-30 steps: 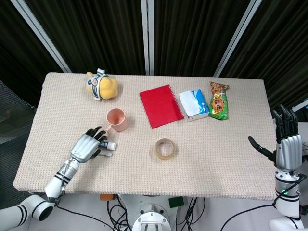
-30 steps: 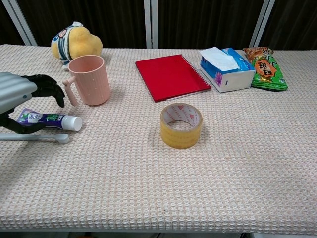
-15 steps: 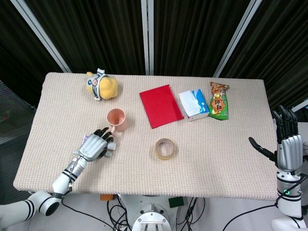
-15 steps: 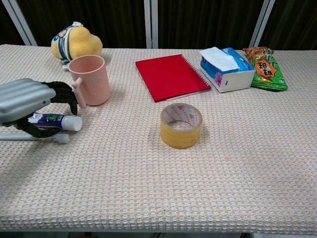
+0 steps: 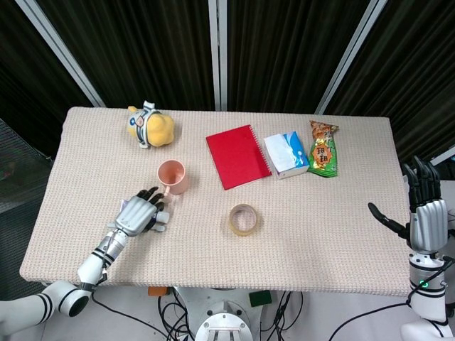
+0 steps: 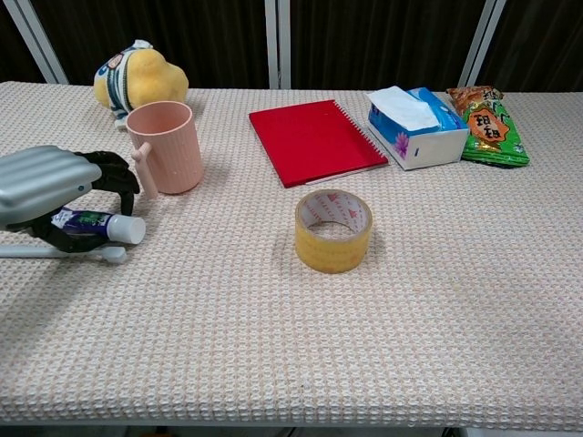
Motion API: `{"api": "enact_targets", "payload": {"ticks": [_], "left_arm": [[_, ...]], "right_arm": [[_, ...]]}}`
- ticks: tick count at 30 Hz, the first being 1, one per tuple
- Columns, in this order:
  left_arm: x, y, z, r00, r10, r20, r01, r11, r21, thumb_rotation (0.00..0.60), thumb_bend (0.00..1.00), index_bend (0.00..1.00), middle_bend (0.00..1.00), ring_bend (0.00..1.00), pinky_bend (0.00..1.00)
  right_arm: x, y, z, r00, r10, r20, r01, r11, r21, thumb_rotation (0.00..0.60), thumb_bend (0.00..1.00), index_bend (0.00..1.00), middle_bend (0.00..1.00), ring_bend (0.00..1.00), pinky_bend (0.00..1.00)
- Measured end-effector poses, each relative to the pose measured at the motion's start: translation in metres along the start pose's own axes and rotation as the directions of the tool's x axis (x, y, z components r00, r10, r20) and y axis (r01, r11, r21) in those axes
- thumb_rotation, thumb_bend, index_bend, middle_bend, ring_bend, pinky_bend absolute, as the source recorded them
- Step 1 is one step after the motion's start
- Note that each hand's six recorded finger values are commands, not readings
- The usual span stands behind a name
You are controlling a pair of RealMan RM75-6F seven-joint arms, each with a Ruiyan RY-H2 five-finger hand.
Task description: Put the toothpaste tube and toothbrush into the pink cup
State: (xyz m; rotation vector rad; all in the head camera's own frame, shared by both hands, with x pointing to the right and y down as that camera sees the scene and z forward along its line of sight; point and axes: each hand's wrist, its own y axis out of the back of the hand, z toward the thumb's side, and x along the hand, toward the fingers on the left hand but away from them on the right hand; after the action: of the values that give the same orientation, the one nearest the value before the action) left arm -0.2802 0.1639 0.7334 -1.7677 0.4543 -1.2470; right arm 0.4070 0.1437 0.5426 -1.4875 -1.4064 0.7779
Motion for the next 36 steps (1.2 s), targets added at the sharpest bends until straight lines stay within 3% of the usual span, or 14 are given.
{"api": "enact_targets", "payload": {"ticks": [4, 10, 14, 17, 20, 23, 26, 27, 29, 30, 31, 33, 36], "left_arm": [[-0.002, 0.004, -0.002, 1.000, 0.024, -0.012, -0.024, 1.000, -0.002, 0.600, 0.31, 0.54, 0.47, 0.20, 0.29], [-0.008, 0.019, -0.014, 0.992, 0.123, -0.042, -0.124, 0.992, -0.036, 0.600, 0.31, 0.58, 0.58, 0.28, 0.32], [-0.015, 0.027, -0.028, 0.980, 0.182, -0.083, -0.192, 0.973, -0.127, 0.600, 0.31, 0.59, 0.60, 0.30, 0.33], [-0.022, 0.032, -0.043, 0.966, 0.222, -0.132, -0.249, 0.938, -0.241, 0.600, 0.31, 0.60, 0.60, 0.30, 0.33], [-0.029, 0.038, -0.061, 0.946, 0.257, -0.195, -0.315, 0.868, -0.384, 0.600, 0.31, 0.60, 0.60, 0.30, 0.33], [-0.038, 0.044, -0.083, 0.920, 0.287, -0.266, -0.388, 0.757, -0.526, 0.600, 0.31, 0.60, 0.60, 0.30, 0.33], [-0.048, 0.055, -0.107, 0.885, 0.319, -0.339, -0.465, 0.616, -0.635, 0.600, 0.31, 0.60, 0.60, 0.30, 0.34], [-0.053, 0.061, -0.117, 0.867, 0.336, -0.369, -0.498, 0.557, -0.665, 0.600, 0.31, 0.60, 0.61, 0.30, 0.34], [-0.060, 0.072, -0.131, 0.834, 0.367, -0.413, -0.549, 0.467, -0.693, 0.600, 0.31, 0.61, 0.61, 0.30, 0.34], [-0.064, 0.082, -0.139, 0.809, 0.391, -0.438, -0.580, 0.411, -0.704, 0.600, 0.31, 0.61, 0.61, 0.30, 0.34], [-0.065, 0.089, -0.143, 0.793, 0.408, -0.452, -0.597, 0.375, -0.709, 0.600, 0.31, 0.61, 0.61, 0.30, 0.34], [-0.065, 0.102, -0.144, 0.773, 0.434, -0.462, -0.612, 0.318, -0.724, 0.600, 0.31, 0.61, 0.61, 0.30, 0.34], [-0.057, 0.121, -0.134, 0.772, 0.466, -0.432, -0.591, 0.279, -0.756, 0.600, 0.31, 0.61, 0.61, 0.30, 0.34]], "right_arm": [[0.000, 0.000, 0.000, 1.000, 0.001, 0.001, -0.001, 1.000, 0.001, 0.600, 0.37, 0.00, 0.00, 0.00, 0.00], [0.001, 0.000, -0.001, 1.000, 0.005, 0.005, -0.005, 1.000, 0.001, 0.600, 0.37, 0.00, 0.00, 0.00, 0.00], [0.002, 0.001, -0.002, 1.000, 0.005, 0.007, -0.005, 1.000, 0.003, 0.600, 0.37, 0.00, 0.00, 0.00, 0.00], [0.002, 0.001, -0.003, 1.000, 0.006, 0.009, -0.006, 1.000, 0.003, 0.600, 0.37, 0.00, 0.00, 0.00, 0.00], [0.003, 0.000, -0.004, 1.000, 0.010, 0.012, -0.010, 1.000, 0.004, 0.600, 0.37, 0.00, 0.00, 0.00, 0.00], [0.004, -0.002, -0.005, 1.000, 0.013, 0.016, -0.013, 1.000, 0.005, 0.600, 0.37, 0.00, 0.00, 0.00, 0.00], [0.005, -0.001, -0.006, 1.000, 0.009, 0.020, -0.009, 1.000, 0.006, 0.600, 0.37, 0.00, 0.00, 0.00, 0.00], [0.005, 0.000, -0.007, 1.000, 0.007, 0.023, -0.007, 1.000, 0.008, 0.600, 0.37, 0.00, 0.00, 0.00, 0.00], [0.006, 0.001, -0.008, 1.000, 0.002, 0.026, -0.002, 1.000, 0.010, 0.600, 0.37, 0.00, 0.00, 0.00, 0.00], [0.006, 0.002, -0.009, 1.000, 0.000, 0.029, 0.000, 1.000, 0.012, 0.600, 0.37, 0.00, 0.00, 0.00, 0.00], [0.006, 0.002, -0.010, 1.000, -0.002, 0.031, 0.001, 1.000, 0.013, 0.600, 0.37, 0.00, 0.00, 0.00, 0.00], [0.006, 0.003, -0.011, 0.999, -0.005, 0.035, 0.005, 1.000, 0.014, 0.600, 0.37, 0.00, 0.00, 0.00, 0.00], [0.006, 0.005, -0.013, 0.999, -0.014, 0.041, 0.013, 1.000, 0.014, 0.600, 0.37, 0.00, 0.00, 0.00, 0.00]]}}
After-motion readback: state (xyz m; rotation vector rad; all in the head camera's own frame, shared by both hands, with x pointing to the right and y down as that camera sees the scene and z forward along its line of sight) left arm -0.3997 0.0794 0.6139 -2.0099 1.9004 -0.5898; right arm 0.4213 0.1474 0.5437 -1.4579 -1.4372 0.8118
